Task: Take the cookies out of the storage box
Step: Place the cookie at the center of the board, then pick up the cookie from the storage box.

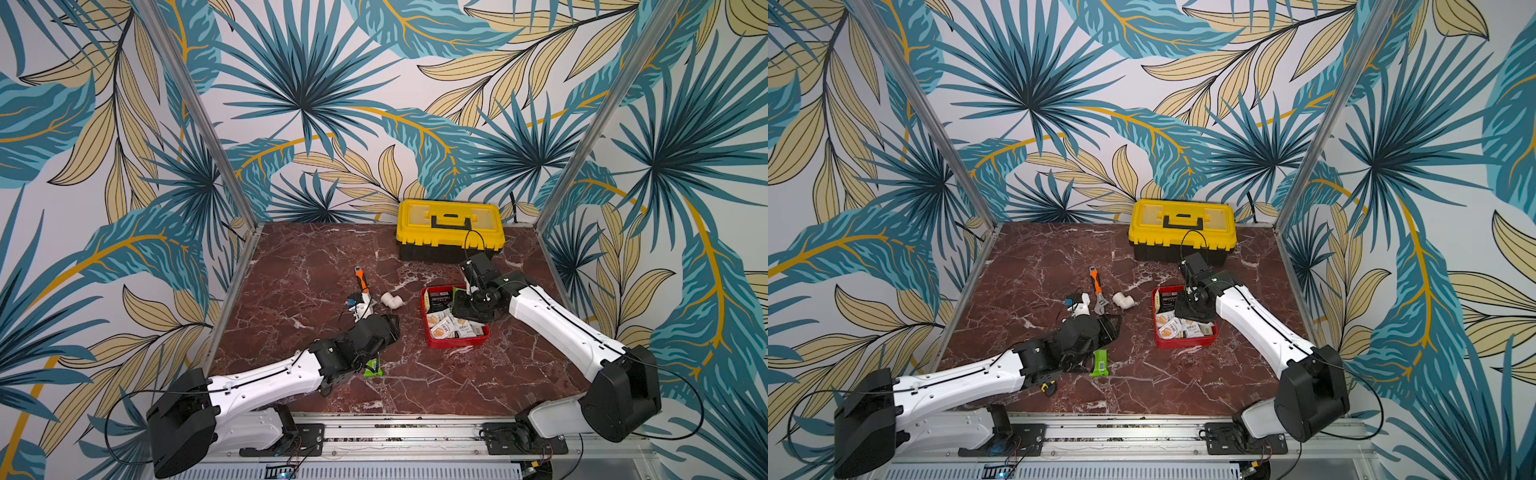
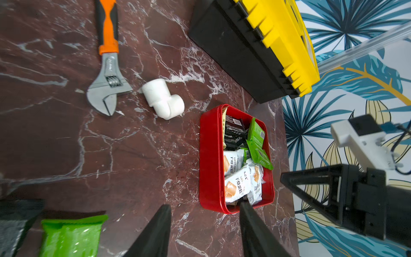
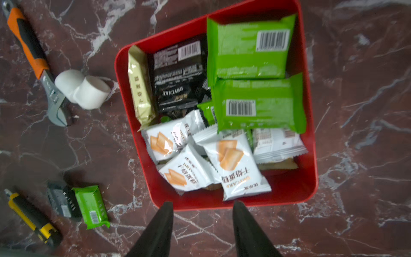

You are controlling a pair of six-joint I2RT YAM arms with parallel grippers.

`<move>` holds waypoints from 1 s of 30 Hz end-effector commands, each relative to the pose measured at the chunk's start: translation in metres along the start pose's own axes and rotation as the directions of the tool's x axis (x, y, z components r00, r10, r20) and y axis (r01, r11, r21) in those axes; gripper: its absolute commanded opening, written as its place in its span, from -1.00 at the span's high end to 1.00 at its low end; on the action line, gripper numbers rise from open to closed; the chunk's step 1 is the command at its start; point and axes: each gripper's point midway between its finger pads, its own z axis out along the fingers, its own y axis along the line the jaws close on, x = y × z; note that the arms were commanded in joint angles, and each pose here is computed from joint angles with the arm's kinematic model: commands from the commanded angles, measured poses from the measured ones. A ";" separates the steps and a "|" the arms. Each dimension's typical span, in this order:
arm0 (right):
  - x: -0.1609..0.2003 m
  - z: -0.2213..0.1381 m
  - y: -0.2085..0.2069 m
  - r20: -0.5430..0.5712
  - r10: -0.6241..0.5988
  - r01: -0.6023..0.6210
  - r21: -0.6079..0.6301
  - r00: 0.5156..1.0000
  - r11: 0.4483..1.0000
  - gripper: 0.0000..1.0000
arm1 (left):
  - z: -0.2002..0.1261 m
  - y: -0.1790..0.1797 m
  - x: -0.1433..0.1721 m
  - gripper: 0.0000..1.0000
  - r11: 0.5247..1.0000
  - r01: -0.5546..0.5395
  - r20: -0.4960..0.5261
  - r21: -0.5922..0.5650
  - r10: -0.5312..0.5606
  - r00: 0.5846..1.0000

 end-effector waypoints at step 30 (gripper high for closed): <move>0.002 -0.027 -0.082 0.235 0.386 -0.362 -0.139 0.892 0.922 0.00 | 0.200 -0.119 0.032 -0.22 0.929 -0.331 -0.264 0.167 0.365 0.893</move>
